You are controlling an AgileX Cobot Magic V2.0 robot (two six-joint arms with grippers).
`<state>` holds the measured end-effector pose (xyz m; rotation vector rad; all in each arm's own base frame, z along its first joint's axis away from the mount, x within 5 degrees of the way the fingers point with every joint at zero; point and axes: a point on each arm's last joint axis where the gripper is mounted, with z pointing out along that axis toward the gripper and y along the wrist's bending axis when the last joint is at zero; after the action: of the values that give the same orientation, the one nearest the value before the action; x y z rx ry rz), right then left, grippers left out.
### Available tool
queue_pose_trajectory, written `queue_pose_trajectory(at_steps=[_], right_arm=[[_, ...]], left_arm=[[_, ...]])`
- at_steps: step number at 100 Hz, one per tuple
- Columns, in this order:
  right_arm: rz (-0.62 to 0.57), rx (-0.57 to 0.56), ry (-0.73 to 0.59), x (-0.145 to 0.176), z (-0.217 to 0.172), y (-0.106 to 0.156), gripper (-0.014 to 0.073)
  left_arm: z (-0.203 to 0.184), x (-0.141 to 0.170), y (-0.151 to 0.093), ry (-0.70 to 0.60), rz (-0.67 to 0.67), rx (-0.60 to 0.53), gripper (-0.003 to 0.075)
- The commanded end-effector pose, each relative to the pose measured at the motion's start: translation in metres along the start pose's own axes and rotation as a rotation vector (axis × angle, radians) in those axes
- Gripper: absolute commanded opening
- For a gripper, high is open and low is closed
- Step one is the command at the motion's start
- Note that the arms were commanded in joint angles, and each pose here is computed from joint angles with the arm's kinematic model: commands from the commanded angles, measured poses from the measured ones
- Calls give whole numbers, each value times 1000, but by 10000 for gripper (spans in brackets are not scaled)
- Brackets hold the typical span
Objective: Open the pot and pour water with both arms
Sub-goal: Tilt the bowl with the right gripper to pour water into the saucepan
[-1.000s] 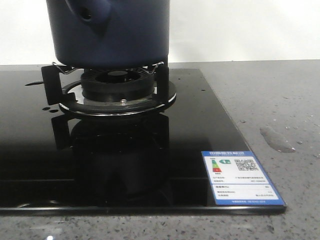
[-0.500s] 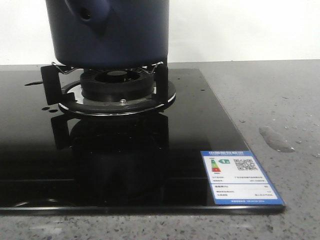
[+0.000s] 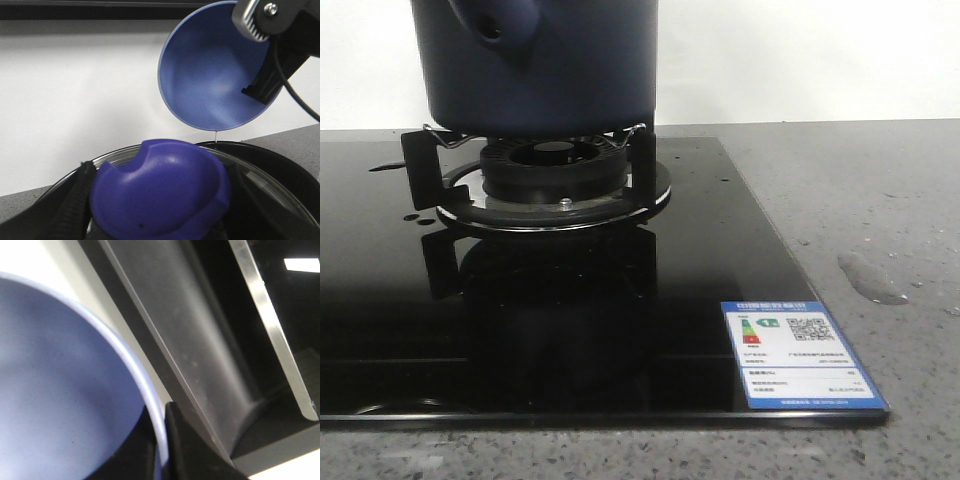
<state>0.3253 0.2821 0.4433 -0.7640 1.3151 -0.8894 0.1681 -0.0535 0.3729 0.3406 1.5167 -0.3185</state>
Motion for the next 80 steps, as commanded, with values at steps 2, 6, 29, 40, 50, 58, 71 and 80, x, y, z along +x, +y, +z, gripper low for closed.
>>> queue_pose_trajectory(at_steps=[2, 6, 29, 40, 50, 58, 71, 80], right_arm=[[43, 95, -25, -2, -11, -43, -62], [47, 79, -19, 0, -10, -40, -62], [-14, 6, 19, 11, -8, -10, -62], [-21, 3, 20, 12, -8, -8, -62], [3, 15, 19, 12, -10, -15, -62], [75, 38, 29, 13, -12, -26, -62], [222, 68, 43, 12, -20, -61, -62], [387, 23, 85, 18, -24, -87, -65]], left_arm=[[-4, -19, -5, -78, -62, 39, 295], [-4, -19, -5, -78, -62, 39, 295], [-4, -19, -5, -78, -62, 39, 295], [-4, -19, -5, -78, -62, 39, 295], [-4, -19, -5, -78, -62, 39, 295], [-4, -19, -5, -78, -62, 39, 295], [-4, -19, -5, -78, -62, 39, 295], [-4, -19, -5, -79, -62, 40, 295]])
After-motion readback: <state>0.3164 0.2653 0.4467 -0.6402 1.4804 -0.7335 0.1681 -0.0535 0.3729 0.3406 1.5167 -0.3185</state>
